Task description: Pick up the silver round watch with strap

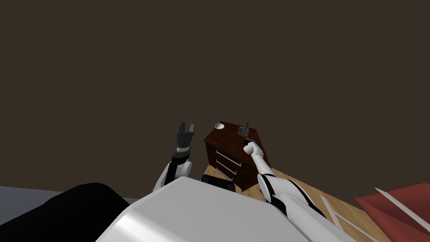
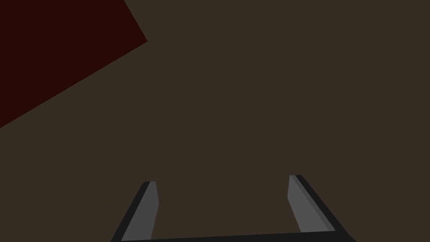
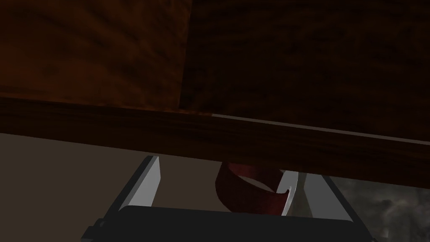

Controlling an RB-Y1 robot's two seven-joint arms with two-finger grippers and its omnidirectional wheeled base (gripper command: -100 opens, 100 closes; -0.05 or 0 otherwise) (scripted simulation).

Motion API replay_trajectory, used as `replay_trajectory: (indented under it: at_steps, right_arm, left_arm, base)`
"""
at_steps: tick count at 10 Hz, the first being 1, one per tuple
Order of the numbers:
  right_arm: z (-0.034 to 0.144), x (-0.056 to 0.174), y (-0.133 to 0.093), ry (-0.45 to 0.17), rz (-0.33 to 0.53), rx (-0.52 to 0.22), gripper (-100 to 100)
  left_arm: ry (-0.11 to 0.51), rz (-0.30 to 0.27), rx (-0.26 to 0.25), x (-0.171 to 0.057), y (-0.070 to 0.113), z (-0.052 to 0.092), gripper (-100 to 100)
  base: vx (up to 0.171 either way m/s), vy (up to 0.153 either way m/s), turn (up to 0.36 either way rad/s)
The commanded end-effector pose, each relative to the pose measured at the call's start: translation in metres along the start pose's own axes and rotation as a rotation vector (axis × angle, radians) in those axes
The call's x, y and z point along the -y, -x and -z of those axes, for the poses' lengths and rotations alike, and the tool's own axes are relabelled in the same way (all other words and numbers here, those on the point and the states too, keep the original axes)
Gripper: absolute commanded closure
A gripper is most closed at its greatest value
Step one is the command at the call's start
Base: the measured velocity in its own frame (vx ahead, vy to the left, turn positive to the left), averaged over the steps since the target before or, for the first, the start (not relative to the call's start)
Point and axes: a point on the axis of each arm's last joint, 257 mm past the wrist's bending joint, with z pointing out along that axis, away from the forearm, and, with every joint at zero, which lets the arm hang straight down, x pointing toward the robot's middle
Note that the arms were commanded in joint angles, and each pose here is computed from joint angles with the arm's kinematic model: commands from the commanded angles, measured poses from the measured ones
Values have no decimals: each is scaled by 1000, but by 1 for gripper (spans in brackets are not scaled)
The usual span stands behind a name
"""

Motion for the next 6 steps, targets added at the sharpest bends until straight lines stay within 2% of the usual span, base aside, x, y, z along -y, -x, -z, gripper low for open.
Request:
replay_trajectory:
  at_steps: [1,5,6]
  right_arm:
    - [0,0,0,0,0,0,100]
    - [0,0,1,0,-1,1,100]
    - [0,0,1,0,-1,1,0]
  left_arm:
    - [0,0,0,0,0,0,0]
    - [0,0,0,0,0,0,0]
    - [0,0,0,0,0,0,0]
  base:
    - [0,0,0]
    - [0,0,0]
    - [0,0,0]
